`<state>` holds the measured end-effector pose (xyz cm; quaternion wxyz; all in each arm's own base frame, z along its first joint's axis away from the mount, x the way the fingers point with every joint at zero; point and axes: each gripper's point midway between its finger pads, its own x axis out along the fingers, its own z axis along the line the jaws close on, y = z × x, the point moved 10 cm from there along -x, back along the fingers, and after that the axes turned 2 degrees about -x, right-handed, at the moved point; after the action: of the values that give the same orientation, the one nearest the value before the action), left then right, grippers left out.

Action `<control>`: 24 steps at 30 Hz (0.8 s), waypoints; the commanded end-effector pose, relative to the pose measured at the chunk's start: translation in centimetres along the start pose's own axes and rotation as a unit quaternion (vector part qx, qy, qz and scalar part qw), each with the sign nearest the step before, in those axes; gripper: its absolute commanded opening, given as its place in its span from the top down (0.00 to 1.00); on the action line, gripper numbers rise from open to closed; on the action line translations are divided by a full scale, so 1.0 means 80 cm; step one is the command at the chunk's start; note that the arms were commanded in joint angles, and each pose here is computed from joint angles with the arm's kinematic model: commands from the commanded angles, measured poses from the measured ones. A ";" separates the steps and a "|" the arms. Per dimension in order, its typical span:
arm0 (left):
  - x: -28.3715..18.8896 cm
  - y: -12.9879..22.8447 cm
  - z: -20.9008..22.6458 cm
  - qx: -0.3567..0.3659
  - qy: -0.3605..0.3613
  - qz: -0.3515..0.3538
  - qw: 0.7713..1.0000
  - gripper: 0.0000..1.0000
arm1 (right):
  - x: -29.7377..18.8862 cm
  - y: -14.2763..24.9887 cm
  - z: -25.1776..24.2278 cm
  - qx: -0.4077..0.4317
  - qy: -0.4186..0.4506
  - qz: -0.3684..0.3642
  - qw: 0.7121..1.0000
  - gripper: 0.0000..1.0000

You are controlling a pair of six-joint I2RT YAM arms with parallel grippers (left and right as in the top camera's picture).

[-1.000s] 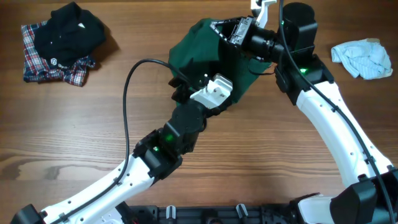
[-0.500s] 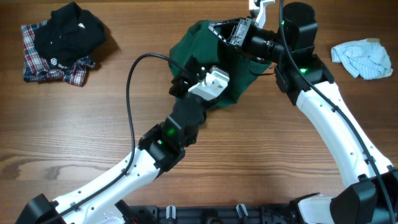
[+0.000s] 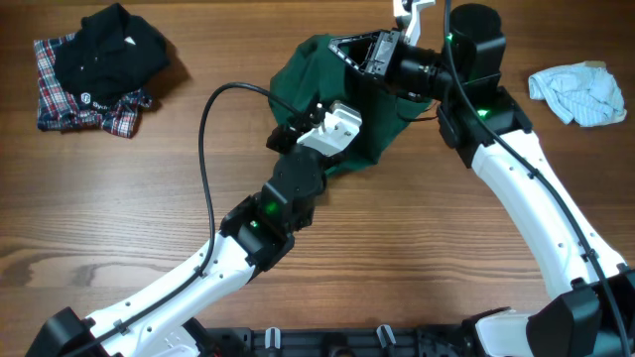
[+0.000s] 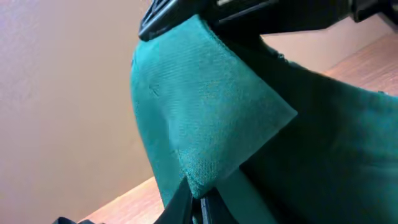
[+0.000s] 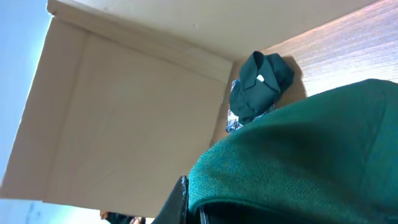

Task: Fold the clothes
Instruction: 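Lower the green garment onto the table with both grippers, release right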

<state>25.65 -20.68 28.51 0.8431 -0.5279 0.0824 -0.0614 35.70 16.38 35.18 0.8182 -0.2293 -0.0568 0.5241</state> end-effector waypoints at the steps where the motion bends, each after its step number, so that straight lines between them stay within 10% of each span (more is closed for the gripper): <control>1: 0.003 -0.010 0.007 -0.023 -0.024 -0.015 0.999 0.96 | 0.007 0.004 0.002 -0.001 -0.014 0.017 1.000 0.96; 5: 0.003 -0.013 0.013 -0.044 -0.052 -0.017 0.998 0.96 | 0.006 0.002 0.001 -0.005 -0.010 0.011 1.000 0.91; 7: 0.002 -0.013 0.013 -0.045 -0.053 -0.018 0.997 0.96 | 0.006 0.001 0.001 -0.007 -0.005 0.003 1.000 0.59; 24: -0.001 -0.014 0.022 -0.051 -0.084 -0.011 0.995 0.96 | -0.023 -0.029 -0.026 -0.010 0.044 -0.054 0.998 0.32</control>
<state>25.83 -19.85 29.57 0.8285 -0.5589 0.0215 -0.0262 37.16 13.21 34.99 0.8452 -0.2465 -0.0417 0.4724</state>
